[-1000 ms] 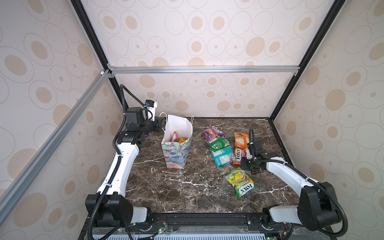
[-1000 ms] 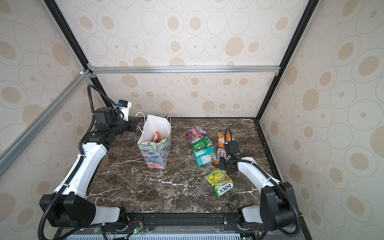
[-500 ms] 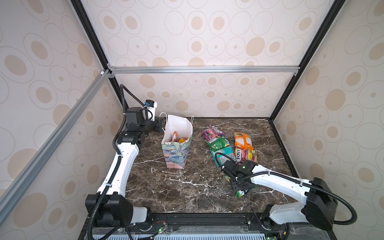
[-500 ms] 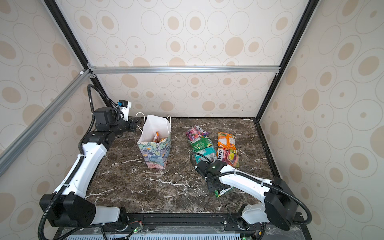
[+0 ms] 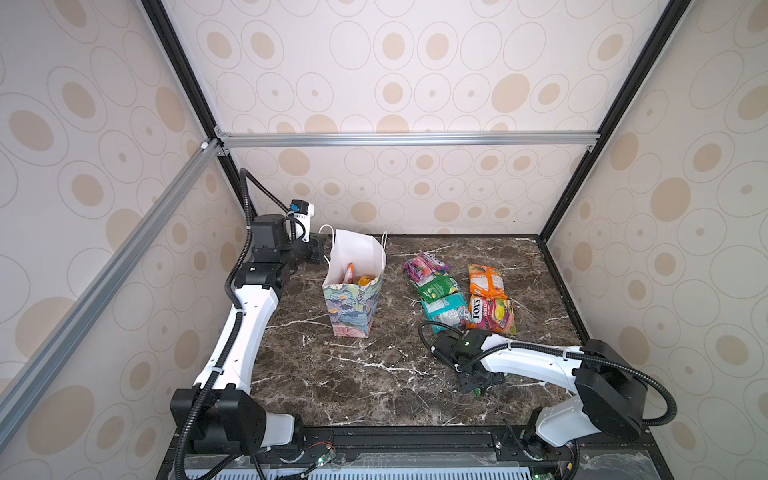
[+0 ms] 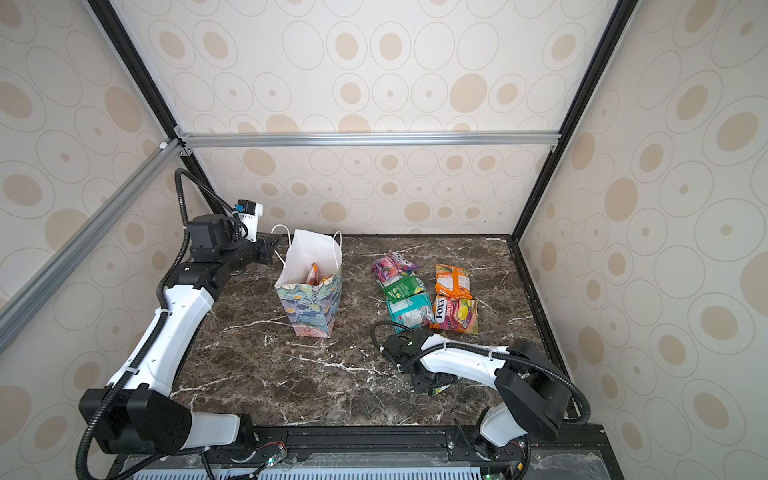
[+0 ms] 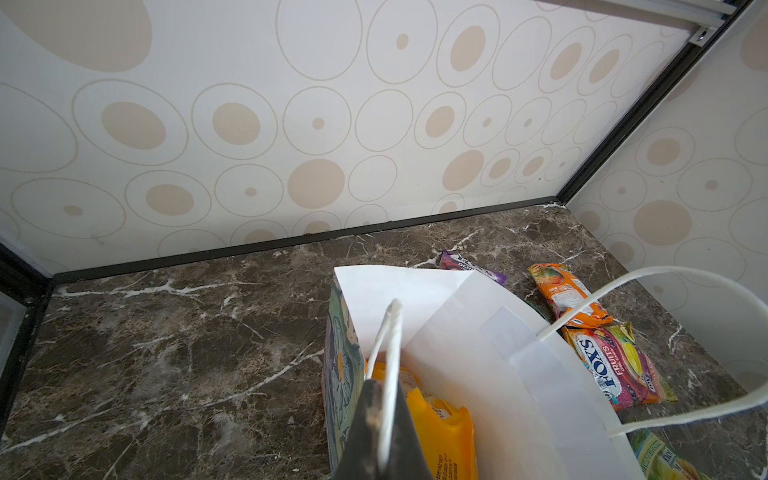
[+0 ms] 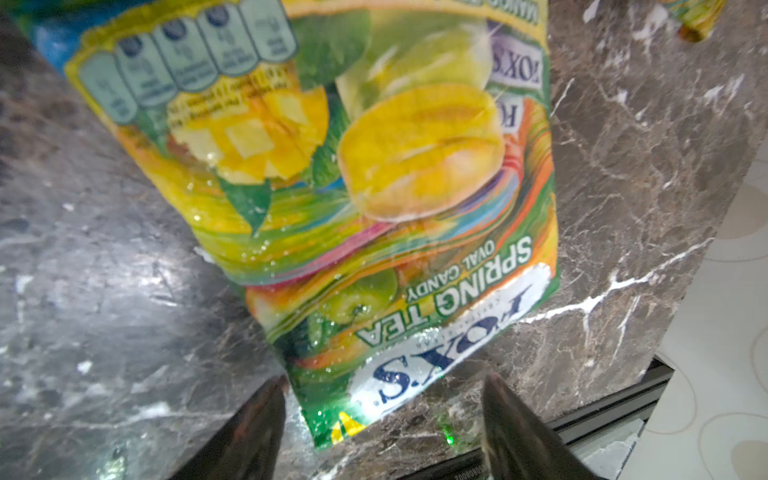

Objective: Place the snacks into the paper bag

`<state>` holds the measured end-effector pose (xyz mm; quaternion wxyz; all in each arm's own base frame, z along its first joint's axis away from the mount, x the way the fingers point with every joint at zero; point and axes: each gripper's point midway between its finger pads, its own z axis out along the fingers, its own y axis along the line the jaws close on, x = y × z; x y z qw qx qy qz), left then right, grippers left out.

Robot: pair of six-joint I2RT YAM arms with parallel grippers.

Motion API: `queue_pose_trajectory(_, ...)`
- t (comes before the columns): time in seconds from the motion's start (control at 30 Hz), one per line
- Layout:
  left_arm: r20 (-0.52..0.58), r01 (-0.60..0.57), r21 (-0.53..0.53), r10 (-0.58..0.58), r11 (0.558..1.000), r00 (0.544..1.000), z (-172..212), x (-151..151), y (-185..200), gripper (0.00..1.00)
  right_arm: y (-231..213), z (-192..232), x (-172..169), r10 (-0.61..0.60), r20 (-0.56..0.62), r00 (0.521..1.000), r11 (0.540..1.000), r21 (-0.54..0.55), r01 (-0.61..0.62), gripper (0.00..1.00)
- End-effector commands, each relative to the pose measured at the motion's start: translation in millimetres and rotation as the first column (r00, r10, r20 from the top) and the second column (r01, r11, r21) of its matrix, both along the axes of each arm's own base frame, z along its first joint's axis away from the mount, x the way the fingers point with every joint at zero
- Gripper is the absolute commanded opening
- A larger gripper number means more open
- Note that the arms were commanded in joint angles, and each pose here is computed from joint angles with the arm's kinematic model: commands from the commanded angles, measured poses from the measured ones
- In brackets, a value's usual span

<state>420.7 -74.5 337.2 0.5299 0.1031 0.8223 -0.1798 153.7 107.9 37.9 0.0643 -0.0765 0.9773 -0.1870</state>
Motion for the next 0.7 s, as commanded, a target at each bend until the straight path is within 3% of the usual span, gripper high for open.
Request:
queue_pose_trajectory(0.0,0.041,0.003,-0.011,-0.003,1.0,0.999,19,-1,1,0.02,-4,-8,-7,-0.023,-0.001,1.0,1.0,-0.013,0.023,0.78)
queue_pose_trajectory(0.2,0.042,0.004,-0.011,-0.004,1.0,0.999,20,-1,1,0.02,-9,-6,-6,-0.059,-0.001,0.998,0.995,-0.08,0.059,0.76)
queue_pose_trajectory(0.33,0.046,0.006,-0.012,-0.006,1.0,0.999,21,-3,0,0.02,-13,-6,-4,-0.06,-0.005,0.998,0.987,-0.152,0.059,0.7)
queue_pose_trajectory(0.47,0.048,0.005,-0.01,-0.005,1.0,0.999,22,-3,1,0.02,-9,-7,1,-0.051,-0.011,0.999,0.984,-0.172,0.049,0.58)
queue_pose_trajectory(0.67,0.048,0.005,-0.01,-0.005,1.0,0.999,22,-3,0,0.02,-3,-11,6,-0.027,-0.023,0.999,0.983,-0.18,0.023,0.25)
